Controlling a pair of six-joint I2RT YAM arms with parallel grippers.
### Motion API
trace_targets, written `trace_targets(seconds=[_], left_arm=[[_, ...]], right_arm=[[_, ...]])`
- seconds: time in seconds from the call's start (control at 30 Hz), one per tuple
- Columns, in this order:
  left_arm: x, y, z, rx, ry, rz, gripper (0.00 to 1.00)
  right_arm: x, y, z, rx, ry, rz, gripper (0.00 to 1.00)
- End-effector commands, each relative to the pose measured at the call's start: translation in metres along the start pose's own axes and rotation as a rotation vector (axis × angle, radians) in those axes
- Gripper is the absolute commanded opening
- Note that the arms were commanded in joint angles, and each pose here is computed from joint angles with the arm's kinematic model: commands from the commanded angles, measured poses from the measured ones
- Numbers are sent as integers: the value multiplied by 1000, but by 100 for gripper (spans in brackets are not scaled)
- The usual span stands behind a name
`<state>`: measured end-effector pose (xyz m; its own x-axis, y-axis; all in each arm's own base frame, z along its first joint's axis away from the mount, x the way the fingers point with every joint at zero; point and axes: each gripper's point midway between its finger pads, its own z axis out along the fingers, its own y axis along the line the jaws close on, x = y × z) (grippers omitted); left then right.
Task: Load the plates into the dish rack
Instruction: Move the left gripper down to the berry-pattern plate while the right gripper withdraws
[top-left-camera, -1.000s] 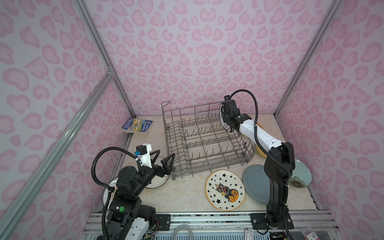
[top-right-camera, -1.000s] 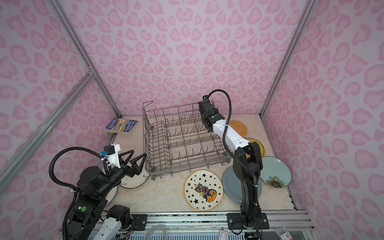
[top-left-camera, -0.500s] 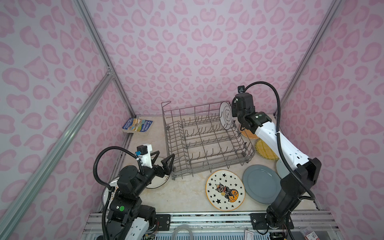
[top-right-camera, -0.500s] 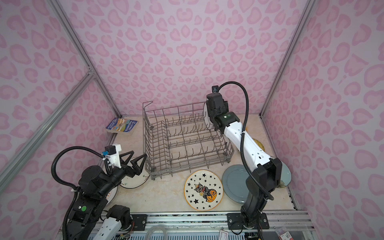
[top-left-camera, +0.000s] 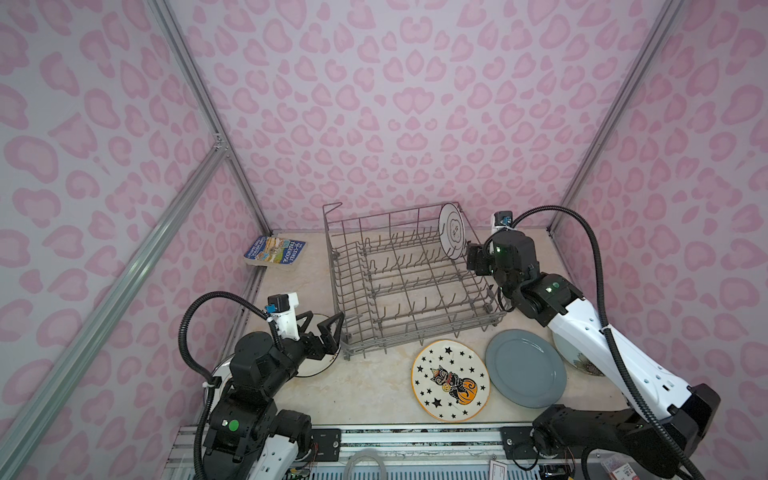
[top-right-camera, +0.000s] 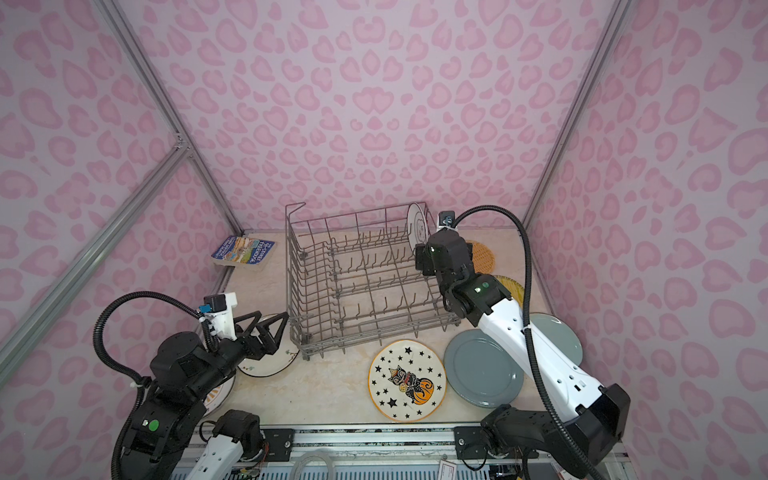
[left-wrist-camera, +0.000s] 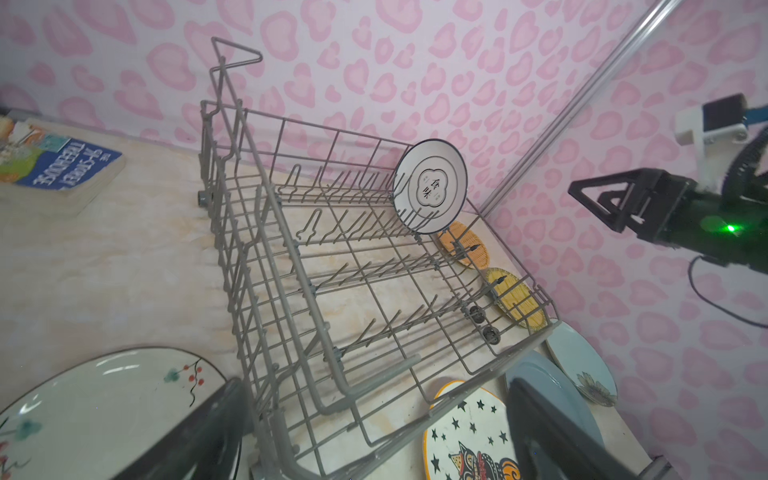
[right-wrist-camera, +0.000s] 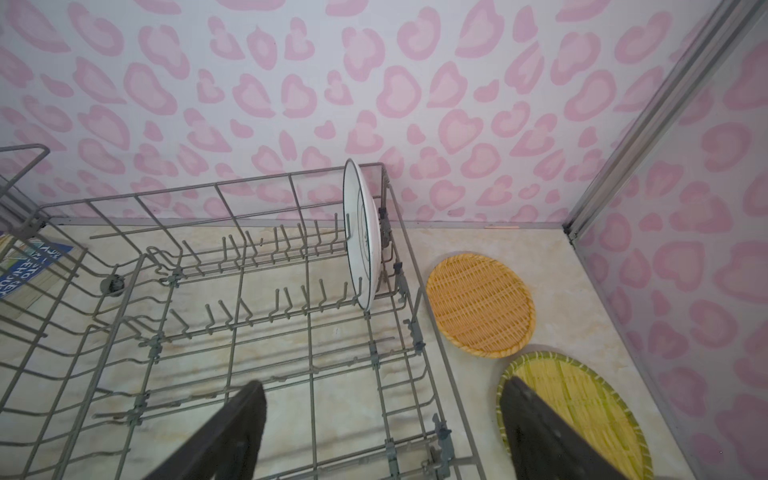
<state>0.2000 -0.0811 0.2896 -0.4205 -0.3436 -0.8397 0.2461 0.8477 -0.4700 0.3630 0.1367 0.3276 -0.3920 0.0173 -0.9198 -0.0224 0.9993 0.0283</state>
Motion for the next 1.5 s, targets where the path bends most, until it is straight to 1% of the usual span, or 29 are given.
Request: trace_targets(seconds=[0.0,0.1,0.17,0.3,0.37,0.47,0.6,0.73,0.83,0.93,1.03,1.13,1.23,1.3,1.33,1.47], left_arm=[[17,25,-13,-150,57,-127,99],[26,37,-20,-234,95,-224,99],[37,44,-20,-283,141,-295,99],[56,54,-24,-342,186,-395,98],[62,59,-27,-375,195,-438,97],[79,65,-25,-411,241,-515,97],[105,75,-16,-453,278,-645,97],[132,96,-12,-561,303,-750,97],[150,107,-7,-610,314,-818,97],[167,118,-3,-654,307,-889,97],[178,128,0,-693,289,-934,99],[180,137,6,-722,253,-958,94],[190,143,16,-743,239,-1028,90],[194,146,25,-728,218,-1065,81],[194,147,30,-719,203,-1085,79],[195,158,32,-758,144,-1115,77]], right_arm=[[7,15,-5,-96,-16,50,91],[25,24,-5,-145,34,40,92],[35,33,-8,-204,55,32,93],[40,37,-22,-242,52,34,98],[39,41,-33,-270,45,31,98],[42,44,-47,-304,34,31,98],[51,47,-58,-347,25,56,98],[58,49,-64,-378,29,69,98],[58,50,-70,-401,22,70,98],[60,54,-76,-433,24,69,98],[62,56,-79,-451,27,70,98],[61,58,-82,-472,22,76,98],[60,60,-84,-482,20,78,98],[59,60,-85,-484,21,79,98],[58,60,-86,-487,18,79,98],[56,59,-88,-486,17,77,98]])
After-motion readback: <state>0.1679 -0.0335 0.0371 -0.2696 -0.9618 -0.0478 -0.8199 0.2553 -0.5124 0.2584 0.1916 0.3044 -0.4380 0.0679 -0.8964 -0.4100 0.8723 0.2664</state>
